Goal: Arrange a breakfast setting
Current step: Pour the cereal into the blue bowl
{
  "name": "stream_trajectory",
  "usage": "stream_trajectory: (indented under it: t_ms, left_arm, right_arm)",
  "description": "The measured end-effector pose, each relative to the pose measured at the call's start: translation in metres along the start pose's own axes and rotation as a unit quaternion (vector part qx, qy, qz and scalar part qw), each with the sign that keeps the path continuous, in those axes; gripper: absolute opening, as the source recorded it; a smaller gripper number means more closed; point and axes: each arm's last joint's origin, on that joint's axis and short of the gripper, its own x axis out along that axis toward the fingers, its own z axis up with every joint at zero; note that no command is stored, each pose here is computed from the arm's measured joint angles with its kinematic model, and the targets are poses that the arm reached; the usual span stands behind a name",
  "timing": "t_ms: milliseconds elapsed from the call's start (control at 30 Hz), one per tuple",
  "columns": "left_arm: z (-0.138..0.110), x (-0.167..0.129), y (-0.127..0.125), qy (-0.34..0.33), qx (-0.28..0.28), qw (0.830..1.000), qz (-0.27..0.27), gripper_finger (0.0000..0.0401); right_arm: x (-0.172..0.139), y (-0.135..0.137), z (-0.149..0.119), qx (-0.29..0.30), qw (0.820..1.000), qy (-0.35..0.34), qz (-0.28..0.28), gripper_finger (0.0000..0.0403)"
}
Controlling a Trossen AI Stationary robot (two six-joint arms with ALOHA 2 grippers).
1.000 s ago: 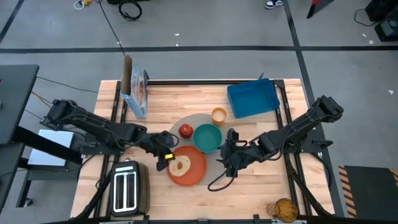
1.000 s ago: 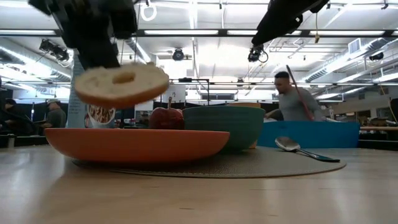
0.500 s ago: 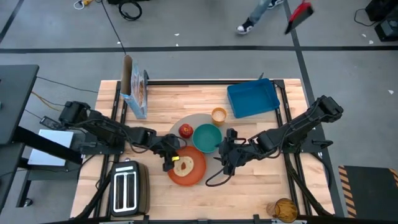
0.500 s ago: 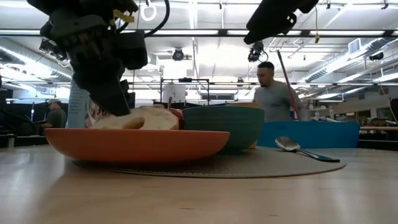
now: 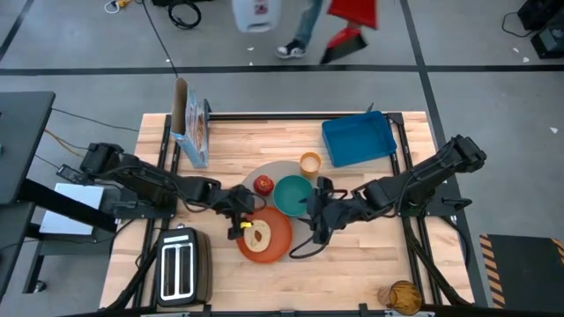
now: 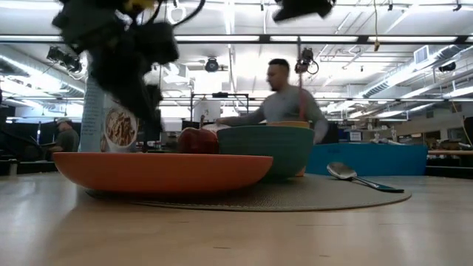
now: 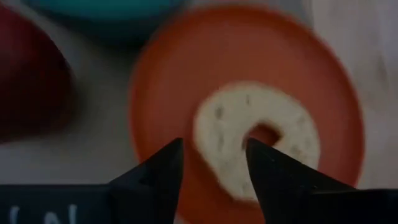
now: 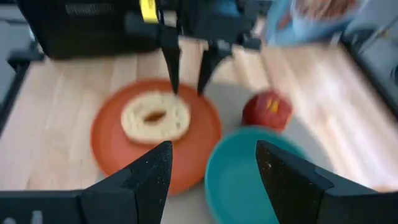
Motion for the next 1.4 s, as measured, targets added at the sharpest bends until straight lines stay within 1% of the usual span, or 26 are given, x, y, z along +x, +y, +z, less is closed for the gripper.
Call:
stream_trajectory:
  t_ms: [100, 233, 300, 367, 467, 567, 667, 700, 767, 800, 867, 933, 1000, 1067, 1167, 1333, 1400]
  left_arm:
    - [0.013, -0.021, -0.003, -0.001, 0.002, 0.999, 0.039, 0.0186]
    - [0.036, -0.055, -0.016, -0.037, 0.008, 0.997, 0.070, 0.0181]
    - [0.040, -0.071, -0.022, -0.030, 0.005, 0.996, 0.081, 0.0180]
    - [0.043, -0.089, -0.026, -0.007, -0.006, 0.996, 0.090, 0.0179]
    - [0.047, -0.121, -0.028, 0.035, -0.055, 0.992, 0.111, 0.0180]
    - [0.047, -0.145, -0.028, 0.070, -0.115, 0.982, 0.134, 0.0197]
    - [0.036, -0.158, -0.025, 0.105, -0.175, 0.965, 0.164, 0.0232]
    - [0.032, -0.161, -0.023, 0.120, -0.194, 0.957, 0.178, 0.0246]
    - [0.022, -0.167, -0.019, 0.156, -0.229, 0.935, 0.220, 0.0275]
    - [0.019, -0.169, -0.017, 0.164, -0.246, 0.924, 0.241, 0.0289]
    - [0.014, -0.174, -0.014, 0.156, -0.267, 0.905, 0.293, 0.0310]
    - [0.013, -0.176, -0.012, 0.116, -0.278, 0.896, 0.326, 0.0317]
    - [0.009, -0.178, -0.009, 0.070, -0.296, 0.888, 0.344, 0.0319]
    - [0.001, -0.180, -0.004, 0.038, -0.315, 0.870, 0.376, 0.0320]
    - [-0.015, -0.178, 0.004, -0.012, -0.349, 0.846, 0.403, 0.0320]
    - [-0.040, -0.165, 0.013, -0.078, -0.364, 0.822, 0.431, 0.0320]
    - [-0.049, -0.159, 0.018, -0.095, -0.365, 0.809, 0.450, 0.0320]
  right_arm:
    - [-0.007, -0.001, 0.014, -0.023, 0.999, -0.023, -0.015, 0.0240]
    - [-0.015, -0.003, 0.028, -0.051, 0.997, -0.049, -0.031, 0.0240]
    - [-0.014, -0.006, 0.030, -0.068, 0.996, -0.046, -0.039, 0.0240]
    - [-0.013, -0.010, 0.032, -0.067, 0.995, -0.048, -0.055, 0.0240]
    - [-0.009, -0.020, 0.033, -0.060, 0.994, -0.047, -0.081, 0.0240]
    - [-0.005, -0.030, 0.035, -0.052, 0.992, -0.041, -0.105, 0.0241]
    - [-0.001, -0.041, 0.036, -0.050, 0.991, -0.034, -0.120, 0.0241]
    - [0.000, -0.045, 0.036, -0.051, 0.990, -0.030, -0.125, 0.0241]
    - [0.003, -0.051, 0.036, -0.049, 0.990, -0.024, -0.133, 0.0241]
    - [0.004, -0.055, 0.035, -0.049, 0.989, -0.018, -0.137, 0.0241]
    - [0.006, -0.061, 0.035, -0.046, 0.988, -0.010, -0.144, 0.0241]
    - [0.007, -0.065, 0.034, -0.049, 0.987, 0.000, -0.150, 0.0241]
    - [0.009, -0.068, 0.030, -0.059, 0.986, 0.014, -0.153, 0.0241]
    - [0.012, -0.069, 0.024, -0.068, 0.986, 0.032, -0.149, 0.0241]
    - [0.015, -0.068, 0.010, -0.074, 0.986, 0.073, -0.130, 0.0241]
    - [0.021, -0.067, -0.011, -0.082, 0.983, 0.118, -0.119, 0.0241]
    - [0.023, -0.067, -0.015, -0.086, 0.981, 0.125, -0.117, 0.0241]
